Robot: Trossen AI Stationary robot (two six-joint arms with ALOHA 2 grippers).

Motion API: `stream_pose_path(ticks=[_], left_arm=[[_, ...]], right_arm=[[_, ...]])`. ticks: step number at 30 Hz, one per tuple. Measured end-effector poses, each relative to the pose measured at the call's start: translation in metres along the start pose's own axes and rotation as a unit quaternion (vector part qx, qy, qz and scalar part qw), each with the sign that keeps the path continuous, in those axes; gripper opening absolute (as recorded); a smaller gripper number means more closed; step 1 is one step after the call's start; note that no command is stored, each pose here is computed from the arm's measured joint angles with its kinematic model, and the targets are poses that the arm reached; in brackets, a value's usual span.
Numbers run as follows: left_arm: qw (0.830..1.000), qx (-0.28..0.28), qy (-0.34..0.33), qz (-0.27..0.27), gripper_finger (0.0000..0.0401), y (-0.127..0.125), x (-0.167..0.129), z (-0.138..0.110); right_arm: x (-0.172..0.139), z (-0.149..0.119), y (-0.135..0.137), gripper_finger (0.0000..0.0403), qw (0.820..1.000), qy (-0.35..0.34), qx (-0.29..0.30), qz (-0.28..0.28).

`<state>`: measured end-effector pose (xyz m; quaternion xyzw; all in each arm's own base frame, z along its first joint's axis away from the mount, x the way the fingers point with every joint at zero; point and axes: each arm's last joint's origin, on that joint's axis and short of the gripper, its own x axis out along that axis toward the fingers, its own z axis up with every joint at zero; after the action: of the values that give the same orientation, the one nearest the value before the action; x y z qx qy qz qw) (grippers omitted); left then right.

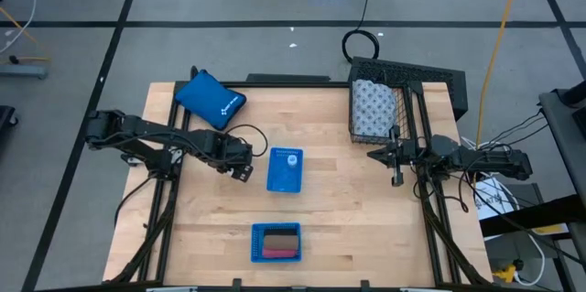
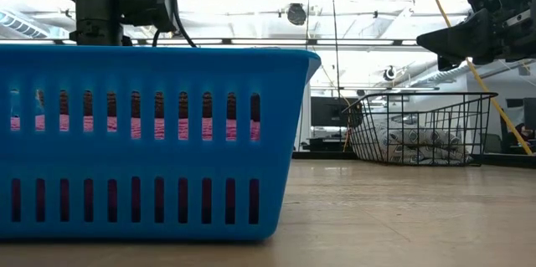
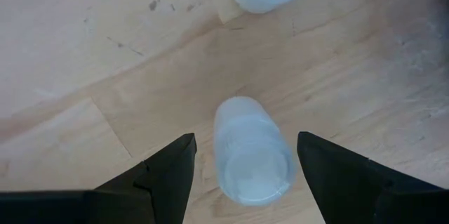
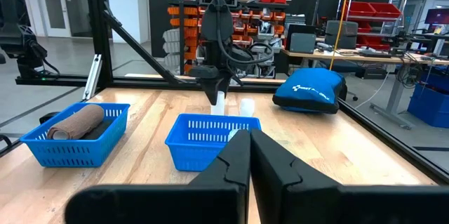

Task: Pick & place medical supplies in basket/bin
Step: Put the bottom white pill bottle into the top blue bin

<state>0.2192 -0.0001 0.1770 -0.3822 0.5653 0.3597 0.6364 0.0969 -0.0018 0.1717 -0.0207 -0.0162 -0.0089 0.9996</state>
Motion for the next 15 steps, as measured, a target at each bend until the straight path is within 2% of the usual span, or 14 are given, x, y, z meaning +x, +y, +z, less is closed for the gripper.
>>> stream_pose_path(ticks=[15], left_arm=[[1.000,0.003,0.000,0.000,0.0255,0.0000,0.0000,0.0000]], right_arm=[[0.0000,0.0000,0.0000,0.0000,1.000,0.000,0.000,0.000]])
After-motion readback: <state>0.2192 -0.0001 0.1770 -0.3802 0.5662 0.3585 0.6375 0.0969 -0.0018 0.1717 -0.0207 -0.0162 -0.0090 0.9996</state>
